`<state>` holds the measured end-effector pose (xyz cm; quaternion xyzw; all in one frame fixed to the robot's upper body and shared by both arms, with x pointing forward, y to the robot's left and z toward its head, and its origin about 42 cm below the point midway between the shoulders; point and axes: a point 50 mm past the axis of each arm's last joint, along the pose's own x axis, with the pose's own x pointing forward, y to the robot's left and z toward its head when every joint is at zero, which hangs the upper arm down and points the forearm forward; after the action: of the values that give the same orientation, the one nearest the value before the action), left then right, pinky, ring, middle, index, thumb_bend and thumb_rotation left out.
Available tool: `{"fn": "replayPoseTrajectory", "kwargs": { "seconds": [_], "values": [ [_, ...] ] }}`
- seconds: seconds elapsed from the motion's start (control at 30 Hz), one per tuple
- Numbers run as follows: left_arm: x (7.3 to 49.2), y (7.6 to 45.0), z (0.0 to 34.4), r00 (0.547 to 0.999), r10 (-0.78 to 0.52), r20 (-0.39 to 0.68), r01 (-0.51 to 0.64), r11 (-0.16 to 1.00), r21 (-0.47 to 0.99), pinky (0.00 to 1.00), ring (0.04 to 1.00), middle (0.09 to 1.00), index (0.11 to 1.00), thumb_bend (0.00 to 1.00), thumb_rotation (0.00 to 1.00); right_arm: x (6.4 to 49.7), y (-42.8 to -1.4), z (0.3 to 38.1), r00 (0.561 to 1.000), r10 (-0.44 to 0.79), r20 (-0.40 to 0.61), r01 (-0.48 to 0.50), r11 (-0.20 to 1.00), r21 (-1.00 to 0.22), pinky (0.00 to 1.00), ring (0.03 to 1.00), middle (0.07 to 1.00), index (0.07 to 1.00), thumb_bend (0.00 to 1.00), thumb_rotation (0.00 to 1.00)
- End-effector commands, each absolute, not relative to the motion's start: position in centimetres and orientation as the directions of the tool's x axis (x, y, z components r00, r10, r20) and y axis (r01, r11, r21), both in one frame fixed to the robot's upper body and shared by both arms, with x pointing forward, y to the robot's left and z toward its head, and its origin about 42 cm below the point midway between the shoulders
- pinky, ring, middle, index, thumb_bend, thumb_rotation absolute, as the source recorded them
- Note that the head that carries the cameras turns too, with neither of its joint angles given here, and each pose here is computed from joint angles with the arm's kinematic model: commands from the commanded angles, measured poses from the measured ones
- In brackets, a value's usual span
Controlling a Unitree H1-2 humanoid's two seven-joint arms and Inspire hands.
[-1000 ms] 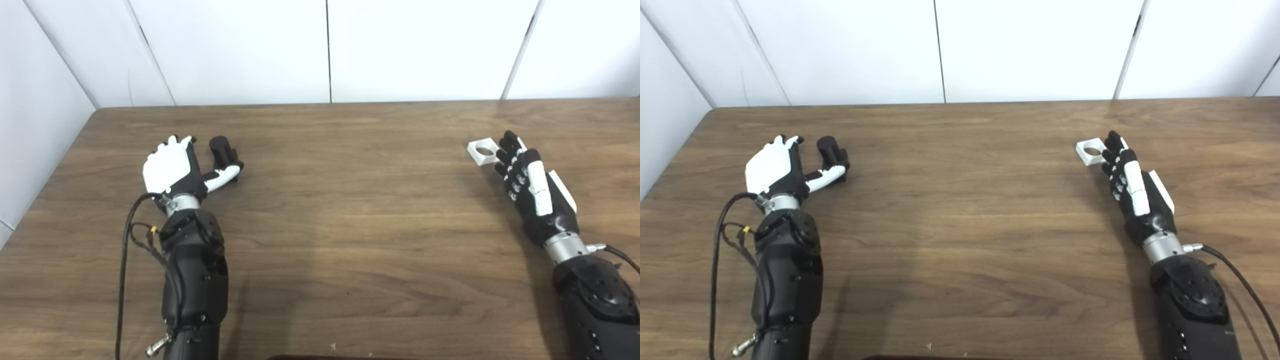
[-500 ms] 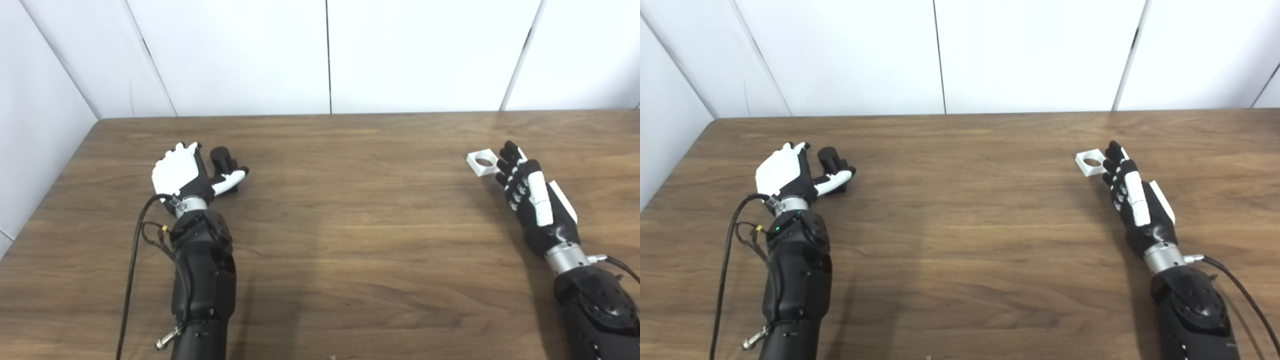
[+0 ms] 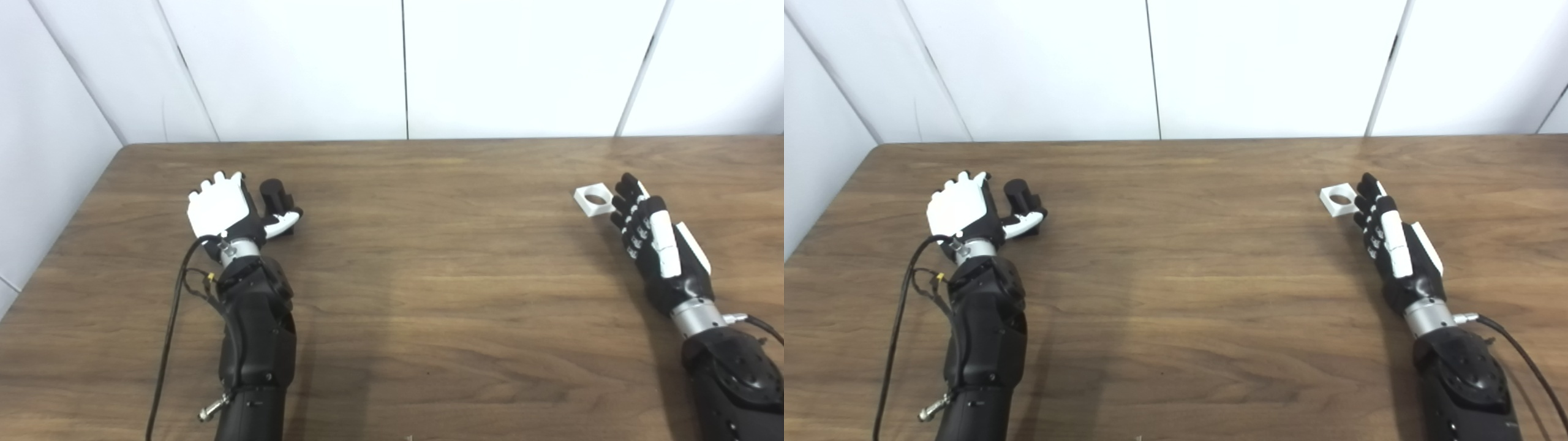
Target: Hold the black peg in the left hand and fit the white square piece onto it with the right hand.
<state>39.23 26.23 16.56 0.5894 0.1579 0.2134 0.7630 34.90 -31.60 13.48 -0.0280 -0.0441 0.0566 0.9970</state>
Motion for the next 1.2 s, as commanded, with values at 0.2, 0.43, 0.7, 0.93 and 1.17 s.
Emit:
{"fn": "replayPoseTrajectory", "kwargs": {
  "seconds": [0.2, 0.43, 0.7, 0.93, 1.17],
  "values": [
    [39.7, 26.6, 17.9, 0.855, 0.508, 0.105, -0.191, 0.120, 0.974, 1.00, 1.000, 1.000, 0.796, 0.79, 0.40, 35.1, -32.1, 13.9, 0.988, 0.116, 0.102, -0.110, 0.992, -0.067, 1.00, 1.000, 1.000, 1.000, 0.55, 1.00],
    [39.6, 26.6, 17.6, 0.854, 0.509, 0.101, -0.171, 0.092, 0.981, 1.00, 1.000, 1.000, 0.770, 0.80, 0.41, 35.2, -32.3, 14.1, 0.988, 0.118, 0.103, -0.109, 0.990, -0.086, 1.00, 1.000, 1.000, 1.000, 0.57, 1.00],
    [39.8, 26.5, 17.3, 0.858, 0.507, 0.086, -0.139, 0.069, 0.988, 1.00, 1.000, 1.000, 0.736, 0.78, 0.40, 35.3, -32.3, 14.2, 0.987, 0.124, 0.107, -0.116, 0.990, -0.080, 1.00, 1.000, 1.000, 1.000, 0.56, 1.00],
    [39.7, 26.3, 17.2, 0.858, 0.506, 0.086, -0.145, 0.079, 0.986, 1.00, 1.000, 0.997, 0.746, 0.77, 0.40, 35.3, -32.3, 14.2, 0.986, 0.131, 0.108, -0.123, 0.990, -0.074, 1.00, 1.000, 1.000, 1.000, 0.57, 1.00],
    [39.7, 26.3, 17.0, 0.860, 0.503, 0.083, -0.142, 0.080, 0.987, 1.00, 1.000, 0.998, 0.734, 0.76, 0.42, 35.2, -32.4, 14.2, 0.986, 0.134, 0.104, -0.125, 0.989, -0.081, 1.00, 1.000, 1.000, 1.000, 0.56, 1.00]
  ]
}}
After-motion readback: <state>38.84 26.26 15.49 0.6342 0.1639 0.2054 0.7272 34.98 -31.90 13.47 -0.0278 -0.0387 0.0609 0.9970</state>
